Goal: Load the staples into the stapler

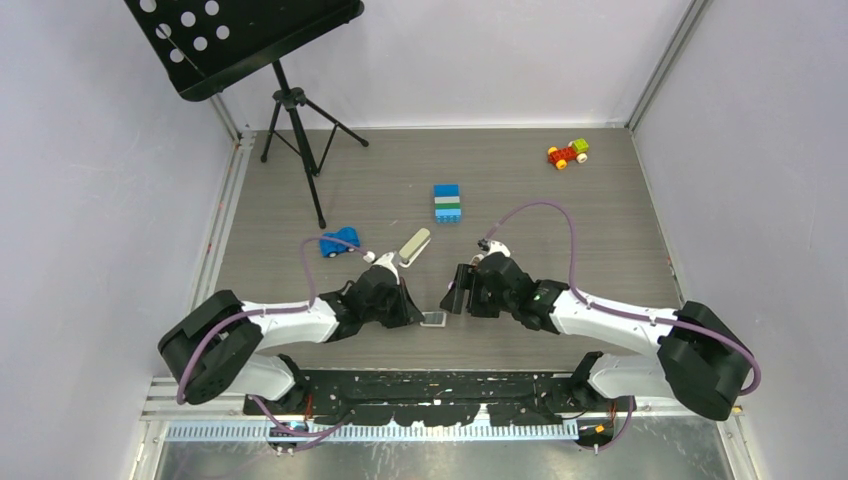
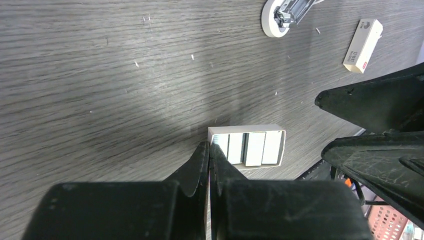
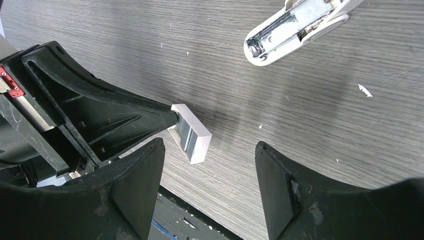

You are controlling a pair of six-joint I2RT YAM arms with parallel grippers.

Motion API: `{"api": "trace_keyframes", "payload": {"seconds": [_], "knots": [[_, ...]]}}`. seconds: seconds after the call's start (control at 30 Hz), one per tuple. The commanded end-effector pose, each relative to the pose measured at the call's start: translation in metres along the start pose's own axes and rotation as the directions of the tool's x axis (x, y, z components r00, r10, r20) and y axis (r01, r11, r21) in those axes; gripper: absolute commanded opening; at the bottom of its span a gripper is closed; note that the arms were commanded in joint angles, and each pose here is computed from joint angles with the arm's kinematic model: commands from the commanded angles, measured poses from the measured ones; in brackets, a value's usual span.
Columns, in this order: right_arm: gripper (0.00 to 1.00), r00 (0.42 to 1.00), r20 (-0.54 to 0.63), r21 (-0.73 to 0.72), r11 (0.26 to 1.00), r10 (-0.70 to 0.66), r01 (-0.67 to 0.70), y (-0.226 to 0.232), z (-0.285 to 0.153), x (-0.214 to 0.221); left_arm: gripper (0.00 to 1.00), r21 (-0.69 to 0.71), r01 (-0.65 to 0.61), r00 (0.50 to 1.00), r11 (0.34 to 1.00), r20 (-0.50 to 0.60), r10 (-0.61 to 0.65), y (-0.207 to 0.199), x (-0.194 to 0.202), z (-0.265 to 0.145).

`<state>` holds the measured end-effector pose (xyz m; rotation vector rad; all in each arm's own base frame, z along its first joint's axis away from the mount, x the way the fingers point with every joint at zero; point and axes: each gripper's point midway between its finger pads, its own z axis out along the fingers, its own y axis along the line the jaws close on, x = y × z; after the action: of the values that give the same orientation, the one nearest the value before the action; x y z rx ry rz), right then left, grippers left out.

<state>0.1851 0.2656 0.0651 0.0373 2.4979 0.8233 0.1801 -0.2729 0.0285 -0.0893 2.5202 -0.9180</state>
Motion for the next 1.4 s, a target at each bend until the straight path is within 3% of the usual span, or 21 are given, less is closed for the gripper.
{"api": "trace_keyframes", "payload": {"seconds": [0.0,0.07,0.17,0.27,0.33,0.43,0.53,0.7,0.83,0.87,0.97,1.17,1.37], "knots": [[0.71,0.998,0.058,-0.022,1.0,-0.002,0.003,0.007,-0.005,-0.011,0.0,0.081,0.017,1.0,0.997,0.01,-0.018,-0.018,-0.008,0.002],[0.71,0.998,0.061,-0.017,1.0,-0.005,0.006,0.005,-0.006,-0.011,0.0,0.131,0.017,1.0,0.991,-0.001,-0.017,-0.025,-0.006,0.001],[0.71,0.998,0.067,-0.015,1.0,-0.009,0.01,0.005,-0.007,-0.012,0.0,0.094,0.001,1.0,0.996,-0.001,-0.001,-0.017,-0.006,0.003],[0.71,0.998,0.069,-0.01,1.0,-0.012,0.013,0.003,-0.007,-0.012,0.0,0.22,0.051,0.999,0.974,-0.013,-0.049,-0.03,-0.006,0.004],[0.71,0.998,0.068,-0.005,1.0,-0.012,0.013,0.002,-0.007,-0.012,0.0,0.14,0.04,0.999,0.989,-0.042,-0.034,-0.015,0.0,0.009],[0.71,0.998,0.067,0.001,1.0,-0.015,0.015,0.001,-0.007,-0.011,0.0,0.203,0.043,0.997,0.978,-0.067,-0.03,-0.026,0.003,0.011],[0.71,0.997,0.069,0.006,1.0,-0.015,0.015,-0.001,-0.007,-0.011,0.0,0.08,-0.007,0.997,0.997,-0.078,0.013,-0.006,0.004,0.014],[0.71,0.997,0.071,0.015,1.0,-0.021,0.02,-0.003,-0.007,-0.011,0.0,0.065,-0.021,0.998,0.998,-0.05,0.025,-0.003,-0.001,0.008],[0.71,0.998,0.063,0.009,1.0,-0.02,0.02,0.0,-0.006,-0.012,0.0,0.213,0.005,1.0,0.977,-0.023,0.0,-0.025,-0.002,0.004],[0.71,0.998,0.063,0.008,1.0,-0.022,0.022,0.001,-0.005,-0.012,0.0,0.189,0.012,1.0,0.982,-0.005,-0.012,-0.02,-0.004,0.007],[0.71,0.998,0.065,0.011,1.0,-0.024,0.023,0.001,-0.005,-0.013,0.0,-0.08,-0.07,0.995,0.994,-0.083,0.063,0.022,0.003,0.009],[0.71,0.997,0.071,0.025,0.999,-0.03,0.028,-0.002,-0.007,-0.014,0.0,-0.009,-0.059,0.998,0.998,-0.034,0.059,0.008,-0.005,0.004],[0.71,0.998,0.06,0.021,0.999,-0.033,0.032,0.001,-0.005,-0.014,0.01,-0.089,-0.088,0.994,0.992,-0.065,0.083,0.018,-0.005,0.001]]}}
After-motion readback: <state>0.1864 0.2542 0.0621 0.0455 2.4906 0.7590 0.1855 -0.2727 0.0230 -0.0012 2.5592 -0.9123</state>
